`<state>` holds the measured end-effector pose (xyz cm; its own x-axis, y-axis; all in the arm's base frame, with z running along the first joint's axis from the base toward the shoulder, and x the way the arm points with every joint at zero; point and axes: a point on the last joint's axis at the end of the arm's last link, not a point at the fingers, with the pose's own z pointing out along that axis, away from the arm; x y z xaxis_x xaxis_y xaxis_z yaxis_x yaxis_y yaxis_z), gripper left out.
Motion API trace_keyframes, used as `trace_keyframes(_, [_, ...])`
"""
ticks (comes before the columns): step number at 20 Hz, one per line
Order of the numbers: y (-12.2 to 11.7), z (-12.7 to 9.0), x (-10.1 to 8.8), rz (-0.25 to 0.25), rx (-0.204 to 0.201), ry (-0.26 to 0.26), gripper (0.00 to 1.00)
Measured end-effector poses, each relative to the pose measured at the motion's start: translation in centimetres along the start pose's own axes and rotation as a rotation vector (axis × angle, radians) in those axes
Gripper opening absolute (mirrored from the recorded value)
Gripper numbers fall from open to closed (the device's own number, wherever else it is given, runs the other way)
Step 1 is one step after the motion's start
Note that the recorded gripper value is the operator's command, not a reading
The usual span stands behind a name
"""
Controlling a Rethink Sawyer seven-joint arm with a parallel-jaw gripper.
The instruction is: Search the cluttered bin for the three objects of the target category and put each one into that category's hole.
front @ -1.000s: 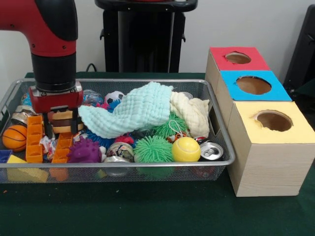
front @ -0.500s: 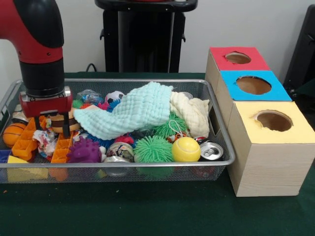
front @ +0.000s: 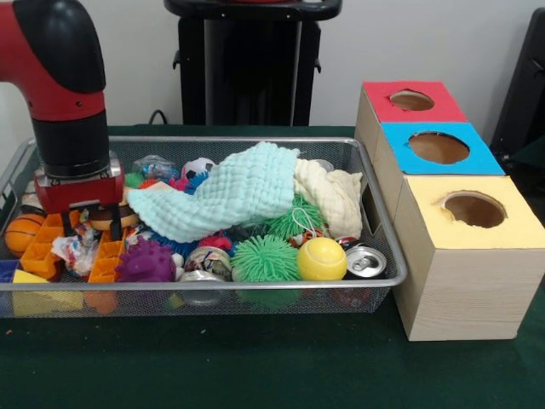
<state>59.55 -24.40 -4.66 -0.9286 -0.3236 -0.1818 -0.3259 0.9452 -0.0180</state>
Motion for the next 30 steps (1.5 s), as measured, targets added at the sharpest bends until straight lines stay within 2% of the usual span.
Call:
trace_keyframes(1, [-0.1, 0.3, 0.3, 0.005, -0.009, -0.011, 0.0])
trace_keyframes(9, [-0.5, 0.3, 0.9, 0.02, -0.02, -0.027, 0.0])
trace_keyframes(18, [-0.4, 0.2, 1.0, -0.012, -0.013, -0.039, 0.0])
trace_keyframes(23, [0.4, -0.5, 0.5, -0.075, 0.011, -0.03, 0.0])
trace_keyframes(26, [2.0, -1.3, -0.5, -0.146, 0.031, -0.028, 0.0])
trace_keyframes(30, [3.7, -1.9, -1.2, -0.207, 0.045, -0.021, 0.0])
